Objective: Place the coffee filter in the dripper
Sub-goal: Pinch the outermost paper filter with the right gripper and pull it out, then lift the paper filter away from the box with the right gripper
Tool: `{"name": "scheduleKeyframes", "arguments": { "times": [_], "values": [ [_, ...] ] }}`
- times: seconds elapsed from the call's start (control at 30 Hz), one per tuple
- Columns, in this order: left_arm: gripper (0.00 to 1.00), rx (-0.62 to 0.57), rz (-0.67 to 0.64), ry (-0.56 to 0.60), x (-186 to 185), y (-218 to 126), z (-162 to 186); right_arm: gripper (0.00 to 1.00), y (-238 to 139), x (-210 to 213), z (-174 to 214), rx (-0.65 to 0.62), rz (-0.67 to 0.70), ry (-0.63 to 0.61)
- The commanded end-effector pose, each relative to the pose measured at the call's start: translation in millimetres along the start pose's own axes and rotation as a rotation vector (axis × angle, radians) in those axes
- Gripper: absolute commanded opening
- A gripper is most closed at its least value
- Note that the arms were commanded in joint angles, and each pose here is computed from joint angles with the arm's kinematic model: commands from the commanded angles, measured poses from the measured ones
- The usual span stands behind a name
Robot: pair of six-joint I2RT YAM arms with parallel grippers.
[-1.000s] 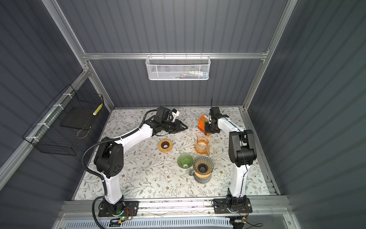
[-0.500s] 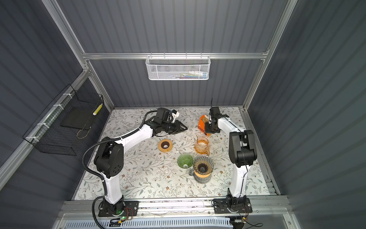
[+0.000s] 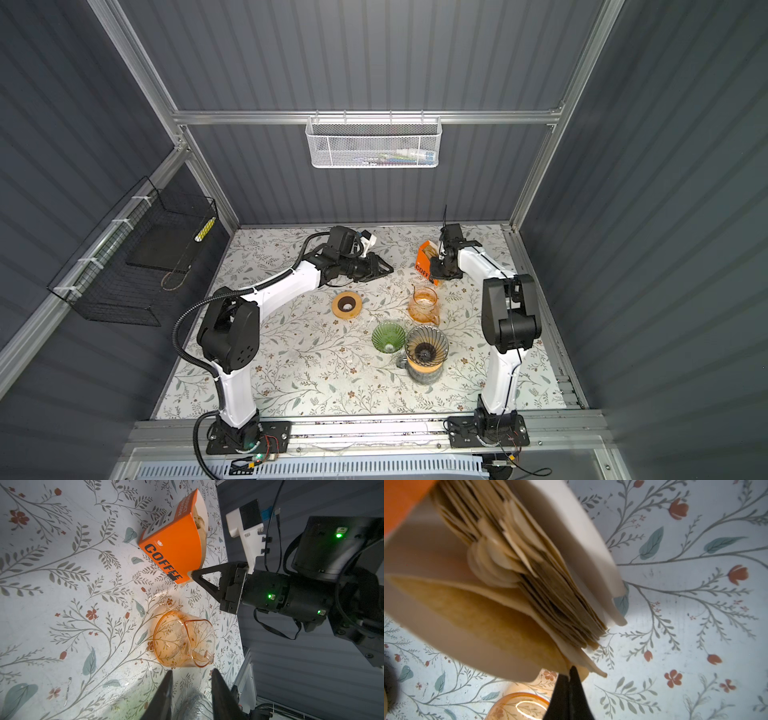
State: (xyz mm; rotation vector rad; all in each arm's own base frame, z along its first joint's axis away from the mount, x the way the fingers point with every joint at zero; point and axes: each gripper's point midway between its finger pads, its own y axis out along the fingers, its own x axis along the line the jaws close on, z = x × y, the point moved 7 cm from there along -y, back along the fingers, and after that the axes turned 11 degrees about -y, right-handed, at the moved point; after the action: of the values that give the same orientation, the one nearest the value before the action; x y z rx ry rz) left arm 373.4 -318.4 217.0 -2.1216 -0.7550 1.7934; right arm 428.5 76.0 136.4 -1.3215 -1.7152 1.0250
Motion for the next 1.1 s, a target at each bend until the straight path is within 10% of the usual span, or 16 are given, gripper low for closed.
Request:
{"name": "scheduleKeyframes", "arguments": {
  "times": [0.0, 1.07],
  "values": [
    [0.32, -0.006, 0.025, 0.002, -5, -8, 0, 0.00, -15, 2, 5, -0.001, 0.014, -0.003],
    [0.32, -0.044, -0.002, 0.063, -16, -35, 9, 0.00, -86, 13, 45, -0.036, 0.027, 0.013]
  ]
}}
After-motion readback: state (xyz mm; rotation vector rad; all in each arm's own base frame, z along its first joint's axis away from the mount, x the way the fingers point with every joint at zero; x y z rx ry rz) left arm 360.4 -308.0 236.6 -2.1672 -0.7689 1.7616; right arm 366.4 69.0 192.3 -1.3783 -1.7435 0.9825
